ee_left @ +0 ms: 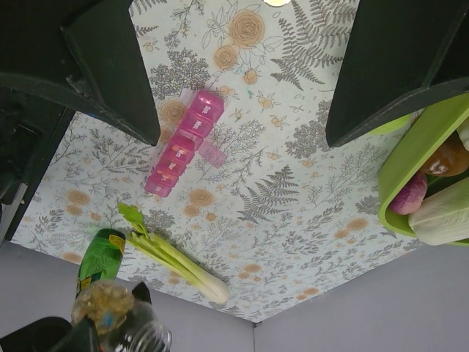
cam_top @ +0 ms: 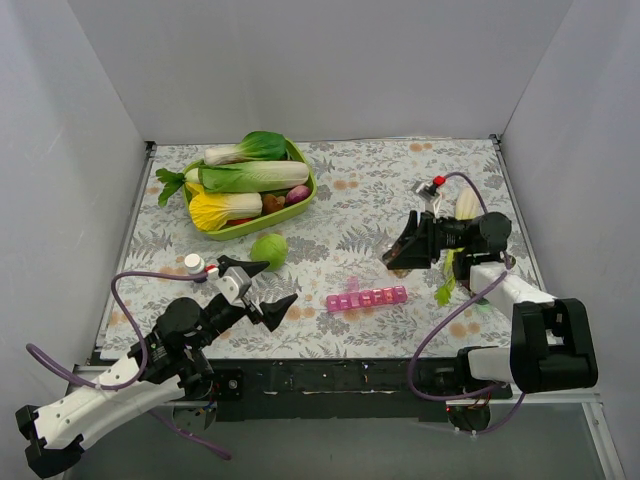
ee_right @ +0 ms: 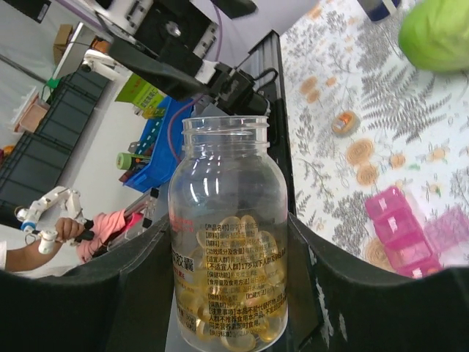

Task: Sort the pills into containers

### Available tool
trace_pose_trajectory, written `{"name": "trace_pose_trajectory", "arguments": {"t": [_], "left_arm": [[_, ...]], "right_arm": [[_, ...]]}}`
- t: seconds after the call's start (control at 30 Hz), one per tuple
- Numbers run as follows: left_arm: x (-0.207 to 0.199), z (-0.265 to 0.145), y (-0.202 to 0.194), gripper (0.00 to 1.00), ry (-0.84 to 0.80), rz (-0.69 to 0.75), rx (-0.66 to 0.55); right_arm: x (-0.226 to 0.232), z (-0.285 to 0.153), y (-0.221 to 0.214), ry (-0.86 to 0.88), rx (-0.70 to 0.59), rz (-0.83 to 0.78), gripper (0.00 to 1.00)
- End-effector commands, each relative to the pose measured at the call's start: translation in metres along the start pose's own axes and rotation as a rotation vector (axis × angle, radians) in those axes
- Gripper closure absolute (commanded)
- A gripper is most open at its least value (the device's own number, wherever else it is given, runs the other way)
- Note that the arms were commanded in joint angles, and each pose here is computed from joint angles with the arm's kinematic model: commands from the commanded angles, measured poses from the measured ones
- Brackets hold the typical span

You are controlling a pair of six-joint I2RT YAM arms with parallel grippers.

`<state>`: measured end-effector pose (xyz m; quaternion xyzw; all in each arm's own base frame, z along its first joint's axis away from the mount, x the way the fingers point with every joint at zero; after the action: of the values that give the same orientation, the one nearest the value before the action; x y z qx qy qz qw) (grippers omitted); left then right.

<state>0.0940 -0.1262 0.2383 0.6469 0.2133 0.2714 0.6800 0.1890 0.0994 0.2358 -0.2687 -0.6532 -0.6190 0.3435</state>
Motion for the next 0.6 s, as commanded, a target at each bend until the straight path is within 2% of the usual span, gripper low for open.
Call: {"name": "trace_pose_trajectory", "arguments": {"t": [0.0, 0.07, 0.1, 0.13, 0.17, 0.2, 0.23, 0.27, 0.3, 0.33, 0.37, 0.4, 0.47, 0.5, 0.53, 0.57], "left_arm": [[0.000, 0.002, -0.003, 0.02, -0.009, 0.014, 0.019], [0.000, 0.004, 0.000, 0.02, -0.011, 0.012, 0.018], [-0.001, 0.005, 0.002, 0.02, -0.014, 0.012, 0.017], [-0.001, 0.006, 0.004, 0.02, -0.013, 0.012, 0.014], [-0.001, 0.009, 0.004, 0.02, -0.017, 0.014, 0.026], [-0.001, 0.010, 0.010, 0.02, -0.015, 0.014, 0.017], [-0.001, 0.012, 0.012, 0.02, -0.019, 0.017, 0.023], [-0.001, 0.013, 0.014, 0.02, -0.020, 0.016, 0.026], [-0.002, 0.016, 0.019, 0.02, -0.028, 0.016, 0.028], [-0.002, 0.018, 0.022, 0.02, -0.031, 0.016, 0.030], [-0.002, 0.018, 0.024, 0.02, -0.033, 0.016, 0.028], [-0.002, 0.021, 0.025, 0.02, -0.035, 0.018, 0.037], [-0.001, 0.022, 0.032, 0.02, -0.034, 0.023, 0.022], [-0.001, 0.023, 0.034, 0.02, -0.034, 0.024, 0.017], [-0.001, 0.023, 0.034, 0.02, -0.034, 0.026, 0.017], [-0.001, 0.023, 0.034, 0.02, -0.034, 0.027, 0.017]], "right_arm": [[0.076, 0.004, 0.052, 0.018, 0.062, -0.748, 0.96], [0.090, 0.006, 0.073, 0.025, 0.036, -0.748, 0.97], [0.114, 0.007, 0.097, 0.037, 0.002, -0.841, 0.97], [0.121, 0.008, 0.109, 0.046, -0.015, -0.853, 0.97], [0.128, 0.009, 0.124, 0.048, -0.032, -0.801, 0.97], [0.146, 0.010, 0.145, 0.057, -0.070, -0.919, 0.97], [0.155, 0.011, 0.157, 0.054, -0.093, -0.944, 0.97], [0.157, 0.011, 0.168, 0.022, -0.114, -0.780, 0.97], [0.156, 0.013, 0.185, -0.033, -0.177, -0.967, 0.97], [0.191, 0.012, 0.206, -0.096, -0.221, -1.142, 0.97], [0.188, 0.014, 0.218, -0.232, -0.290, -1.111, 0.97], [0.188, 0.022, 0.211, -0.290, -0.254, -1.050, 0.98], [0.194, 0.018, 0.209, -0.355, -0.273, -1.175, 0.98], [0.185, 0.018, 0.203, -0.419, -0.261, -1.146, 0.99], [0.182, 0.017, 0.200, -0.451, -0.237, -1.216, 0.99], [0.168, 0.018, 0.185, -0.463, -0.209, -1.204, 0.99]]}}
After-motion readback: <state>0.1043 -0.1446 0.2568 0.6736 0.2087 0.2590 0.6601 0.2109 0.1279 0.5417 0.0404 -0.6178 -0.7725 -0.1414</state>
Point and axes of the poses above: each gripper's point midway between its finger pads, its own z axis out along the fingers, its own x axis along the line the jaws close on, y = z × x, the point moved 10 cm from there along -z, back along the fingers, and after that the axes turned 4 degrees about z, right-handed, at the moved point
